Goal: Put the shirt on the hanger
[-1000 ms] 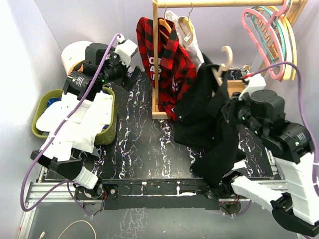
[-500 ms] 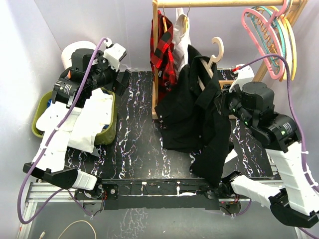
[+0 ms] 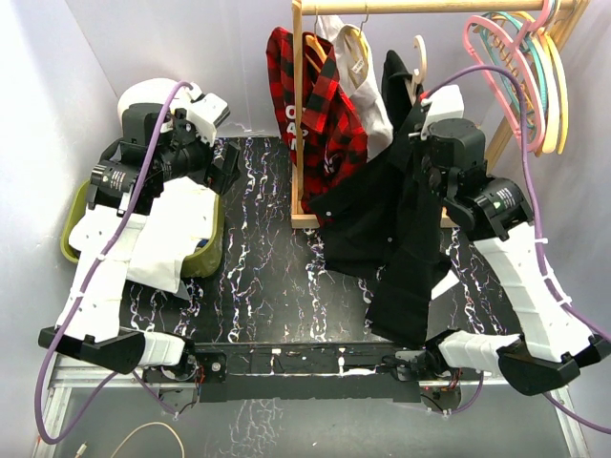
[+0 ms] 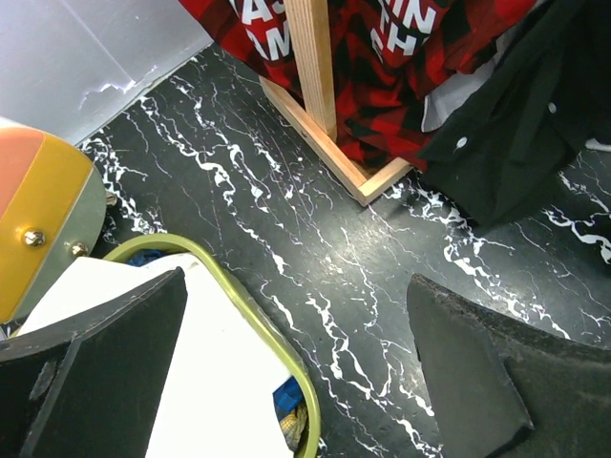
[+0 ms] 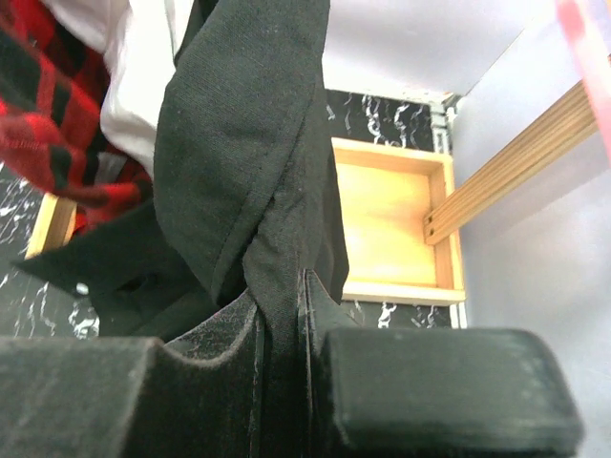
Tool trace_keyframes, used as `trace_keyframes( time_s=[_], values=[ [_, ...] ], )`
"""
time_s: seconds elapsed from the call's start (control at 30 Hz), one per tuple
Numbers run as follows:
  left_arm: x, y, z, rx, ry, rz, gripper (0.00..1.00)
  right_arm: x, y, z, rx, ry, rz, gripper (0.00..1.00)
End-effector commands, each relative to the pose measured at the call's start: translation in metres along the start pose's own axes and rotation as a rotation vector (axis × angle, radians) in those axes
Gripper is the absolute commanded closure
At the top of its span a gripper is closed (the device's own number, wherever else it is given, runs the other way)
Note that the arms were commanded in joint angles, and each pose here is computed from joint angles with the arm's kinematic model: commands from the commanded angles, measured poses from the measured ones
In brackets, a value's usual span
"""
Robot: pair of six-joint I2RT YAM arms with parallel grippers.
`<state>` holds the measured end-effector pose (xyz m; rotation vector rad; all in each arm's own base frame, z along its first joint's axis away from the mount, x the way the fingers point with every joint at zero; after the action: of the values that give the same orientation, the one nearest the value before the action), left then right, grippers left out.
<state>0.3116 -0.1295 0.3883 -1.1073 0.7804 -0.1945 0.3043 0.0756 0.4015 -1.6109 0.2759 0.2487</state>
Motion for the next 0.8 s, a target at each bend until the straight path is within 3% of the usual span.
trace_keyframes(
  time_s=[0.0,0.43,0.77],
  values=[
    [-0.011,0.001,-0.009,-0.020,0.041,-0.024,0.03,-0.002,-0.078,-0.018,0.076,0.044,-0.250,0.92],
    [-0.012,0.012,-0.018,-0.008,0.099,-0.001,0.03,0.013,-0.131,-0.008,0.093,-0.019,-0.357,0.92],
    [-0.018,0.016,-0.042,0.023,0.235,-0.011,0.03,0.049,-0.148,-0.001,0.122,-0.081,-0.354,0.92]
  ],
)
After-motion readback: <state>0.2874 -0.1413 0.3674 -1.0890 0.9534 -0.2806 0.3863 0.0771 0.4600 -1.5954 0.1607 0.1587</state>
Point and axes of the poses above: each gripper's point midway between its finger pads, its own x axis out along the fingers, its own z axis along the line the jaws close on, y = z × x, the point moved 1 cm from there along -x, back along the fingers, and after that the axes turned 7 degrees about x, right-handed, at the moved point
